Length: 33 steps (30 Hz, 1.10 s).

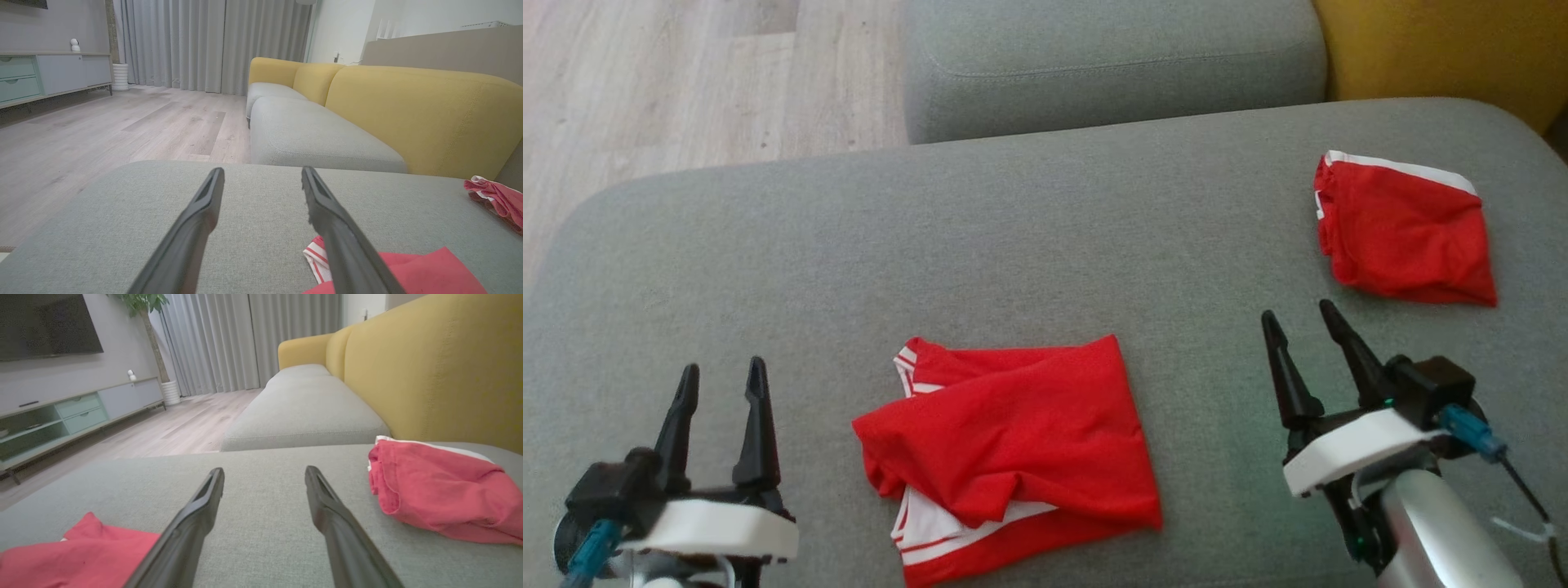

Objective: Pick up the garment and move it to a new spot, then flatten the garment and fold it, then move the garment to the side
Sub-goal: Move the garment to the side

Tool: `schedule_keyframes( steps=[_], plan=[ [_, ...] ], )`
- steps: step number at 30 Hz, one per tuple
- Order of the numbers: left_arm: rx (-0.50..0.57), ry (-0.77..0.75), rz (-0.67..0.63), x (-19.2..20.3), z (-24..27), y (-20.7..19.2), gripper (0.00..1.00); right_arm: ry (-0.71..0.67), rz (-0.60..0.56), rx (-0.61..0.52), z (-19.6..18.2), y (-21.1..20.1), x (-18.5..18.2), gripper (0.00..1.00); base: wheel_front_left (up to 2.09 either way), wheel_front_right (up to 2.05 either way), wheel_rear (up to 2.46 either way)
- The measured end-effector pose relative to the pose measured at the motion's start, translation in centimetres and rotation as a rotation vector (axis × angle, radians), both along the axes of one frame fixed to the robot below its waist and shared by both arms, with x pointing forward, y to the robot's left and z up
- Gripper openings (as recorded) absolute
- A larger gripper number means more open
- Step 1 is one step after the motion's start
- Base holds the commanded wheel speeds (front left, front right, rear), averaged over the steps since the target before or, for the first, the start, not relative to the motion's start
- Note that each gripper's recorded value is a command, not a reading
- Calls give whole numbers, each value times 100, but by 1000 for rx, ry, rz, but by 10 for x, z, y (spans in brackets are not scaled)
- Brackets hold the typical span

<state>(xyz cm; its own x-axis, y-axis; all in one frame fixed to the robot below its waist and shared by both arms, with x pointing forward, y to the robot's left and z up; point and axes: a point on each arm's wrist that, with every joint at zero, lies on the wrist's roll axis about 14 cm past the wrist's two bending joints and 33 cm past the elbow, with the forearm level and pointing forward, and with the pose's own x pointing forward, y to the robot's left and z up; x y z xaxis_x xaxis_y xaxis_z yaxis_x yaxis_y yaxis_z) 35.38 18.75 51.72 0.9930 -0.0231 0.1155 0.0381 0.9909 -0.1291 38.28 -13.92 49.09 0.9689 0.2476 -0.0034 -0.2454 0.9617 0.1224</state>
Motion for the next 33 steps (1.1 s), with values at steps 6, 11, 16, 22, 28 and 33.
schedule_keyframes(
  steps=[6, 11, 16, 22, 28, 33],
  plan=[
    [19, 4, 29, -6, -1, 9, 100, 179, 135, -19, -33, 44, -9, 100, 0, 0, 0],
    [30, 14, 67, -12, -4, 20, 100, 411, 244, -47, -75, 75, -22, 100, 0, 0, 0],
    [27, 28, 105, -19, -9, 30, 100, 527, 306, -102, -88, 91, -9, 100, 0, 0, 0],
    [19, 42, 129, -20, -12, 35, 100, 700, 336, -143, -116, 99, -4, 100, 0, 0, 0],
    [16, 53, 158, -20, -15, 45, 100, 826, 407, -128, -125, 124, -5, 84, 0, 0, 0],
    [7, 62, 170, -23, -18, 48, 100, 849, 442, -112, -123, 134, -8, 0, 0, 0, 0]
  ],
)
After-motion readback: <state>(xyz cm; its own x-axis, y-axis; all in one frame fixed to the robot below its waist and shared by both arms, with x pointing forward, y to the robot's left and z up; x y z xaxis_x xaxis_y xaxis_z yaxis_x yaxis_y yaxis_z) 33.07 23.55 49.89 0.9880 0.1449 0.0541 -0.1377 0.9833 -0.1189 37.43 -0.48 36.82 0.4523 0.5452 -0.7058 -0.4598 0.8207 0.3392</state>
